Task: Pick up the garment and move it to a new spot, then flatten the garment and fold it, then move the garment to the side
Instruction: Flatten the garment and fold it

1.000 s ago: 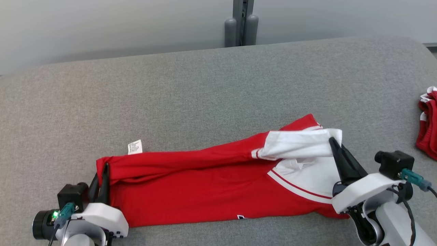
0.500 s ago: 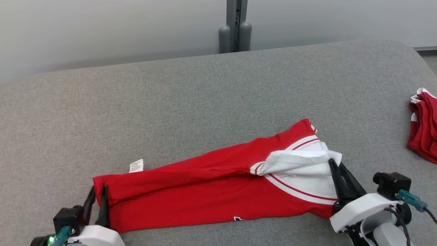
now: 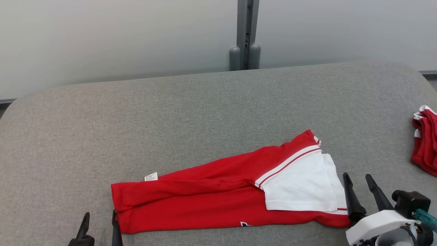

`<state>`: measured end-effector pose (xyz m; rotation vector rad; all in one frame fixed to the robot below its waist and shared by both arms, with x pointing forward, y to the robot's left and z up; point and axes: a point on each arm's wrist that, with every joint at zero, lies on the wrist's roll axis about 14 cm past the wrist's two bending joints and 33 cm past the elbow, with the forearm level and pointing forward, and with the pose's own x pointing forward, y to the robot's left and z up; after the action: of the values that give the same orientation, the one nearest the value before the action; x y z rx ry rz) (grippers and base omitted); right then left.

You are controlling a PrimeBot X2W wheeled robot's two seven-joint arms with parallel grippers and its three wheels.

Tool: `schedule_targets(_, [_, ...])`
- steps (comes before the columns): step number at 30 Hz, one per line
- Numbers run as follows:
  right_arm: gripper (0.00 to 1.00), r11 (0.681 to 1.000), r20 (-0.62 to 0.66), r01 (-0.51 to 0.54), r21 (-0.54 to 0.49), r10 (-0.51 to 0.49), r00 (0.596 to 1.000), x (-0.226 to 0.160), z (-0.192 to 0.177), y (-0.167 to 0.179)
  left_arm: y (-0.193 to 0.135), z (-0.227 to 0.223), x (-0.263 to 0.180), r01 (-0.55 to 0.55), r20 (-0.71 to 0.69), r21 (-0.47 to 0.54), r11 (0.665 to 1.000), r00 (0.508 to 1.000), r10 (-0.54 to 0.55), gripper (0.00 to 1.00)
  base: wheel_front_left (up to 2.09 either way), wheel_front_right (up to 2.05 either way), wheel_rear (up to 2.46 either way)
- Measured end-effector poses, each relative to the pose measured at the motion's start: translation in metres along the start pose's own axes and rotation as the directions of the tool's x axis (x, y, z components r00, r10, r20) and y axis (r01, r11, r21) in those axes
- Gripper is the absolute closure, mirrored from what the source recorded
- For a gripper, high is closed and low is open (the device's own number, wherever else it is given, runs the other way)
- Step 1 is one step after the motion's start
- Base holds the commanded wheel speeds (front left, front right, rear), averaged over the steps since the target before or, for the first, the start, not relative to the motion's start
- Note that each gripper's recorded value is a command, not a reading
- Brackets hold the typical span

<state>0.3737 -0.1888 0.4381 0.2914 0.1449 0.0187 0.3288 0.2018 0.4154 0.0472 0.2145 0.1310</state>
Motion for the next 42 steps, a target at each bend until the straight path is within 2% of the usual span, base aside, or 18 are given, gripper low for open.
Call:
schedule_targets(9, [0.00,0.997,-0.080,-0.033,-0.063,0.028,0.996,0.019,-0.020,0.011,-0.002,0.005,-0.009,-0.015,0.017,-0.024,1.000,1.000,0.015,0.00,0.00,0.00,0.00])
schedule_targets(17, [0.00,0.996,-0.192,-0.046,-0.077,0.031,0.981,0.038,-0.049,0.018,0.002,0.000,-0.007,-0.034,-0.003,-0.039,0.999,0.999,0.034,0.00,0.00,0.00,0.00])
schedule_targets(23, [0.00,0.998,-0.283,-0.024,-0.056,0.007,0.959,0.045,-0.073,0.016,0.003,0.000,-0.003,-0.039,-0.006,-0.037,0.999,0.999,0.039,0.00,0.00,0.00,0.00])
schedule_targets(32, [0.00,0.998,-0.336,-0.068,0.004,0.065,0.939,0.054,-0.086,0.042,0.011,-0.002,0.000,-0.066,-0.013,-0.038,0.997,0.998,0.066,0.00,0.00,0.00,0.00])
schedule_targets(33, [0.33,0.997,-0.345,-0.072,0.007,0.070,0.936,0.054,-0.088,0.044,0.011,-0.002,0.000,-0.067,-0.015,-0.038,0.997,0.998,0.066,0.00,0.00,0.00,0.00])
schedule_targets(35, [0.83,0.997,-0.351,-0.075,0.012,0.075,0.933,0.054,-0.090,0.045,0.011,-0.003,-0.001,-0.068,-0.018,-0.039,0.997,0.998,0.067,0.00,0.00,0.00,0.00])
schedule_targets(36, [1.00,0.997,-0.355,-0.077,0.010,0.075,0.932,0.054,-0.090,0.045,0.011,-0.003,-0.001,-0.067,-0.018,-0.040,0.997,0.998,0.067,0.00,0.00,0.00,0.00])
schedule_targets(42, [1.00,0.998,-0.353,-0.058,0.015,0.060,0.934,0.055,-0.088,0.036,0.012,-0.001,-0.001,-0.068,-0.012,-0.046,0.997,0.998,0.067,0.00,0.00,0.00,0.00])
